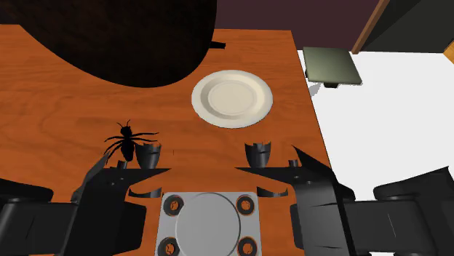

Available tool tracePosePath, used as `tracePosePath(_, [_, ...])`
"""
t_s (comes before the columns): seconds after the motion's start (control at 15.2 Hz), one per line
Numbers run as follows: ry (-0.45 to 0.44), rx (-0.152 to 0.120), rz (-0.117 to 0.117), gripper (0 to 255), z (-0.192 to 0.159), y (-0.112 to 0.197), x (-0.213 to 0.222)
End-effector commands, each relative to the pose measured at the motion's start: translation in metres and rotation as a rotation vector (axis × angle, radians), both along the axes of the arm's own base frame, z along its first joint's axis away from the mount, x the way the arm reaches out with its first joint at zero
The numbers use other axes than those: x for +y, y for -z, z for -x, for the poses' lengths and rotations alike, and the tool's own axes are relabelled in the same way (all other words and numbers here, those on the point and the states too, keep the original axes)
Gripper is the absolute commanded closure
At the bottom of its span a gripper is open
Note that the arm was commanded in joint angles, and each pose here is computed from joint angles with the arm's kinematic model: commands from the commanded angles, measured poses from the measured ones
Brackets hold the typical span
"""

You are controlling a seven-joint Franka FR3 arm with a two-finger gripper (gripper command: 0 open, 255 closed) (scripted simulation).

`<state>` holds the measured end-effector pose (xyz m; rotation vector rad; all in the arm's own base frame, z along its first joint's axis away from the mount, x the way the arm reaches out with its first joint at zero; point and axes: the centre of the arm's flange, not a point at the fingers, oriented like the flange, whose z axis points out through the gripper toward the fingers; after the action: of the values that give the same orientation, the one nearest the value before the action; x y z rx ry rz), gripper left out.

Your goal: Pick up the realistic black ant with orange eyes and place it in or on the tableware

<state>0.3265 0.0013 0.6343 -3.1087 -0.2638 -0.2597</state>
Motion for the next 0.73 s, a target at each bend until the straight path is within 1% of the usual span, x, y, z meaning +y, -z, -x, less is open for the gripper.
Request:
tracePosePath(0.0, [0.0, 0.0, 0.0, 0, 0.0, 0.0, 0.0])
tracePosePath(0.66, [-0.03, -0.051, 0.012, 0, -0.055, 0.076, 0.09])
